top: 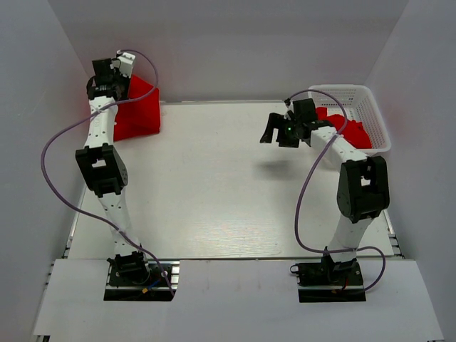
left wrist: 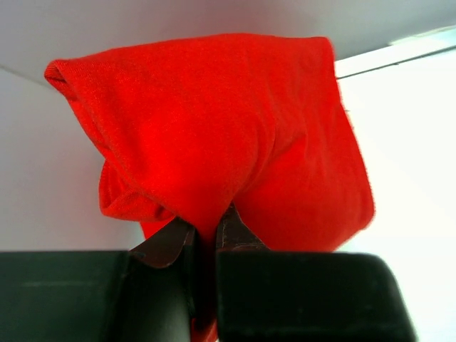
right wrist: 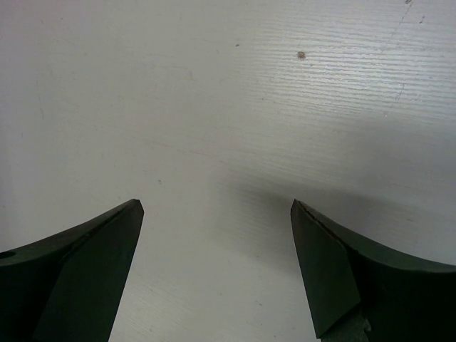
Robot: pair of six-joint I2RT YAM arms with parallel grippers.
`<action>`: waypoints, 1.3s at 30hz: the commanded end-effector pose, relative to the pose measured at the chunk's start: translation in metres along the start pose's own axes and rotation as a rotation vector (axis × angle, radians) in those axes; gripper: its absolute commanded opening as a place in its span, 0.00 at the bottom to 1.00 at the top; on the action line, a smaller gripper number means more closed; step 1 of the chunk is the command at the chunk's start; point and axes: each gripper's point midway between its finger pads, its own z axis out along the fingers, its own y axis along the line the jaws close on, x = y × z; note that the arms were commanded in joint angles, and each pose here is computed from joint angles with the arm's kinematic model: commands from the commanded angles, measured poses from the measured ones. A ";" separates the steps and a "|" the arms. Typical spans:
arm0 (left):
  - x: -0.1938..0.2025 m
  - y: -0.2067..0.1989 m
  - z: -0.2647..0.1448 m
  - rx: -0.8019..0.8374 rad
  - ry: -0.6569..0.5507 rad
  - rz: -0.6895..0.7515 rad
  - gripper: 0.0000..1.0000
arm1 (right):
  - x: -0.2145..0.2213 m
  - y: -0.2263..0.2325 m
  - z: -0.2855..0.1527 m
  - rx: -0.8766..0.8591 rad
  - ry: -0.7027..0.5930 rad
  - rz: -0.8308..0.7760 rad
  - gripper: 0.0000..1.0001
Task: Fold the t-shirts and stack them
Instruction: Put the neatly folded tshirt into the corner of the board with the left arm
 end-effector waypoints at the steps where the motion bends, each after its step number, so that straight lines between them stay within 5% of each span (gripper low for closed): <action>1: -0.011 0.032 -0.007 -0.103 -0.046 -0.003 0.00 | -0.013 0.008 0.002 -0.008 -0.011 -0.007 0.90; 11: 0.031 0.052 0.020 -0.208 0.038 -0.027 0.02 | -0.021 0.005 0.007 0.023 -0.010 -0.011 0.90; 12: 0.033 0.055 0.019 -0.230 0.049 -0.028 0.13 | -0.022 0.003 0.006 0.031 -0.013 -0.009 0.90; 13: 0.039 0.056 0.022 -0.242 0.067 -0.029 0.78 | -0.024 0.005 0.005 0.032 -0.016 -0.009 0.90; 14: 0.045 0.062 0.024 -0.283 0.083 -0.039 0.95 | -0.024 0.004 0.005 0.037 -0.016 -0.010 0.90; 15: 0.047 0.066 0.022 -0.307 0.094 -0.039 1.00 | -0.025 0.005 0.005 0.036 -0.016 -0.011 0.90; 19: 0.050 0.078 0.020 -0.381 0.109 -0.051 1.00 | -0.025 0.004 0.003 0.044 -0.014 -0.013 0.90; 28: 0.005 0.057 -0.001 -0.280 -0.002 -0.091 1.00 | -0.025 0.013 -0.007 0.025 -0.034 -0.044 0.90; 35: -0.019 -0.043 -0.021 0.106 -0.053 -0.244 1.00 | -0.011 0.017 -0.018 -0.015 -0.050 -0.042 0.90; 39: -0.029 -0.113 -0.036 0.189 -0.035 -0.322 1.00 | 0.019 0.012 -0.021 -0.040 -0.050 -0.020 0.90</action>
